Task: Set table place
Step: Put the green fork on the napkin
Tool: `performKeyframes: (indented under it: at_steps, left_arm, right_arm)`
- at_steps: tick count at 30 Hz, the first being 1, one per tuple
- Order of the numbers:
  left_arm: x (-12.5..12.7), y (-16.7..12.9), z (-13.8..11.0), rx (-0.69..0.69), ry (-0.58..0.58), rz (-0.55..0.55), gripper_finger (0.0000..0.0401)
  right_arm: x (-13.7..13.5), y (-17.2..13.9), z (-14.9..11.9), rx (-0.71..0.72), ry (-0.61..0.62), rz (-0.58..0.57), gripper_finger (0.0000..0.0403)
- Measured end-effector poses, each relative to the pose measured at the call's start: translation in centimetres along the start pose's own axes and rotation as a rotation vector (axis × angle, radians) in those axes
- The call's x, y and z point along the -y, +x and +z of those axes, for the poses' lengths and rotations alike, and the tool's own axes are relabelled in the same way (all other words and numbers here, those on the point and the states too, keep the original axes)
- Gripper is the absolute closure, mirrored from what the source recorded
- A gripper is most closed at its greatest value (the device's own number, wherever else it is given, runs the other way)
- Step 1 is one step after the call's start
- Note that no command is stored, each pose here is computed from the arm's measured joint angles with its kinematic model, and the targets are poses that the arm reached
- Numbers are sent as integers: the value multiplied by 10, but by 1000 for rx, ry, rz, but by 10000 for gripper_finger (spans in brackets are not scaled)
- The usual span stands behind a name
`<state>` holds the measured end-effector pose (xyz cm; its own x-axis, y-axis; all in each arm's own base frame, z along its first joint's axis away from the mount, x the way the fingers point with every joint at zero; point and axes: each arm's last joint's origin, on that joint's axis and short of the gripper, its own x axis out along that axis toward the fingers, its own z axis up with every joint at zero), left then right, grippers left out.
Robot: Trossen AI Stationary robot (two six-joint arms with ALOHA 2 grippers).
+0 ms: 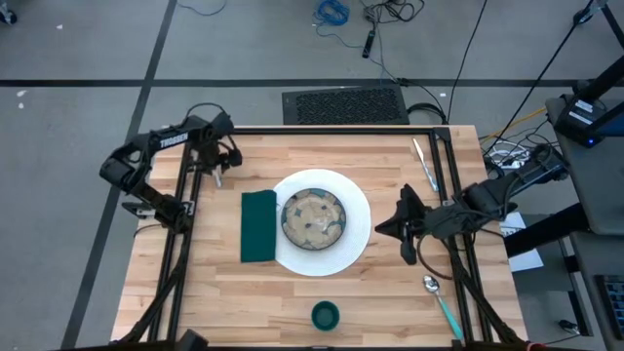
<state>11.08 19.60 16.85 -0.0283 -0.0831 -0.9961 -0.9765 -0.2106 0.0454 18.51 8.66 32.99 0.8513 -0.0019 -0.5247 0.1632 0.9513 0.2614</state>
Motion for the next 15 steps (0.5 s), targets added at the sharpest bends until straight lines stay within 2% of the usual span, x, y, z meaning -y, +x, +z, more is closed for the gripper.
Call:
performKeyframes:
  at_steps: [7, 10, 15]
  left_arm:
    - [-7, 17, -9, -35, 5, 44, 248]
    - [-3, 20, -4, 32, 9, -11, 248]
    - [-3, 28, -4, 64, -14, -42, 248]
  right_arm:
    - [7, 3, 3, 4, -9, -38, 403]
    - [10, 4, 5, 8, -8, -51, 403]
    - [11, 4, 6, 14, 8, -53, 403]
